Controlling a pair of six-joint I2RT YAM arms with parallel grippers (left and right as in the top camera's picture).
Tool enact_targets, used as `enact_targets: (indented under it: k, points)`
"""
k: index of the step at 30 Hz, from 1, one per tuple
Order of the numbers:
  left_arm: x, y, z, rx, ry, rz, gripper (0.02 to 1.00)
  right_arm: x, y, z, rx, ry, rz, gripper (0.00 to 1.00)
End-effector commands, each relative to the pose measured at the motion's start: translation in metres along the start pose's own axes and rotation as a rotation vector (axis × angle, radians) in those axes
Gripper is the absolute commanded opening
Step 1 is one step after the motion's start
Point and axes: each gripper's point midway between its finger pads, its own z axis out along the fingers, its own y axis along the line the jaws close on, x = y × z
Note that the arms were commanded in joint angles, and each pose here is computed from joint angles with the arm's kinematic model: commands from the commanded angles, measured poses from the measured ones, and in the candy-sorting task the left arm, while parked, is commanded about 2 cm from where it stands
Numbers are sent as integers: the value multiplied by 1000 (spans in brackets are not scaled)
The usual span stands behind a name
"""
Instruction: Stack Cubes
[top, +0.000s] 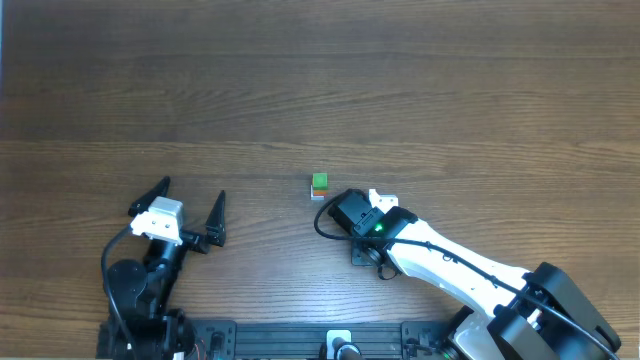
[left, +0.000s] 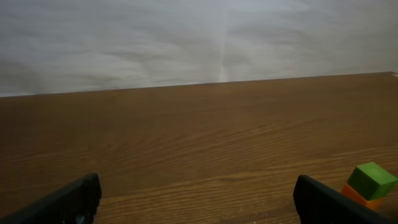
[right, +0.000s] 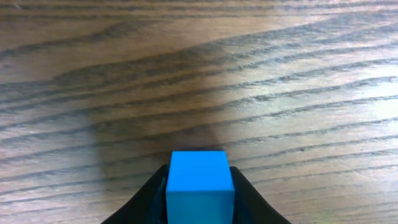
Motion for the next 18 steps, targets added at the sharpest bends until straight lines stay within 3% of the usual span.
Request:
enact_targets:
  k: [1,10,11,12,18]
  points:
    - [1,-3,0,14,-3,13,998,-2,2,3,-9,-3,11,246]
    - [1,-3,0,14,-3,13,1000,-12,6,-8,-33,-12,35,115]
    - [1,-3,0,14,-3,13,1000,-21,7,-19,-30,-27,43,27]
    - [1,-3,0,14,-3,13,1000,-28,9,-27,-31,-38,39,9]
    - [1,-3,0,14,-3,13,1000,-77,23,-98,-46,-143,12,12]
